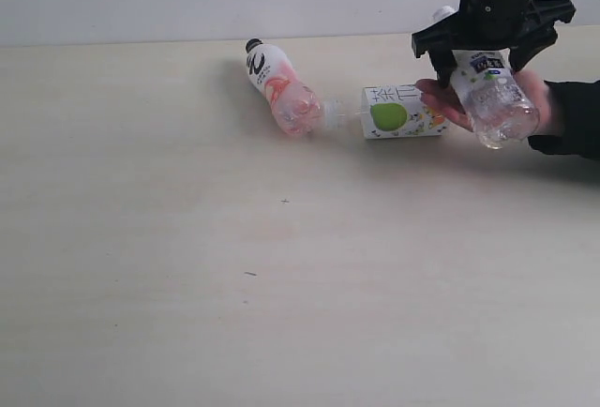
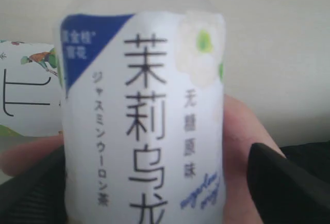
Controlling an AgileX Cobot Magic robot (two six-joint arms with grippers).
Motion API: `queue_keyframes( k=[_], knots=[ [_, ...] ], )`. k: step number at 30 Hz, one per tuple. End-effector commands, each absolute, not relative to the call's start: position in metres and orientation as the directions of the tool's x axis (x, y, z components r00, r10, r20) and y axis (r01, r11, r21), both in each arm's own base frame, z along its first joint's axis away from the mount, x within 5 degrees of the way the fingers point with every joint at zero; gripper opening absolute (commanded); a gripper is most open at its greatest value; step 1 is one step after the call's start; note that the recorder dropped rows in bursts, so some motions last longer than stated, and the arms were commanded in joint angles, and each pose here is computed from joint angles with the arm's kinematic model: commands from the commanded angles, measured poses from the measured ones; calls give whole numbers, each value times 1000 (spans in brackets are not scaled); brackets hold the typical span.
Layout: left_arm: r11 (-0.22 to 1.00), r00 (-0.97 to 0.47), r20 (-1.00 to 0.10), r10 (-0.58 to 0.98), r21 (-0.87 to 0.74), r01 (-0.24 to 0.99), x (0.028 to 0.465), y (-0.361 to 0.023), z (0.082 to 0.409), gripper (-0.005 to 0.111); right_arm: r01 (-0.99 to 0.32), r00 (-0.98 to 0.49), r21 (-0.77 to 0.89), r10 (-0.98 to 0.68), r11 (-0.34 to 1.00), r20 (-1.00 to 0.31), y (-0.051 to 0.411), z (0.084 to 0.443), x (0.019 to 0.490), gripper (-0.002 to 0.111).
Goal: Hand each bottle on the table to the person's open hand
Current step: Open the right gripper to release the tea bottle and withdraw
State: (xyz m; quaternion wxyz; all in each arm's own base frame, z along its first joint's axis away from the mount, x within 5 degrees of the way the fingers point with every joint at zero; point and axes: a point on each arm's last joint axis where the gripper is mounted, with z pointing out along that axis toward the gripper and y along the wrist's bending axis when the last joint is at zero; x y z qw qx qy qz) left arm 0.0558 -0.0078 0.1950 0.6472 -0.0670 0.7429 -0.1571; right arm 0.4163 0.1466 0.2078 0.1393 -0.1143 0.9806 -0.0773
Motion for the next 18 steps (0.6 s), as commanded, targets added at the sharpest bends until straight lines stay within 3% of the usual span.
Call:
queue_keyframes(
  k=[1, 5, 18],
  knots=[
    [943, -151, -943, -297, -314, 107, 55, -8, 195, 0, -207, -932, -189, -252, 960, -262, 146, 209, 417, 86],
    [943, -151, -943, -297, -314, 107, 55, -8, 195, 0, -209, -928, -190, -256, 959, -272, 146, 214, 416, 86],
    [943, -151, -943, -297, -314, 107, 55, -8, 195, 0, -191, -864, -158, -242, 969, -441, 138, 292, 395, 86]
  ],
)
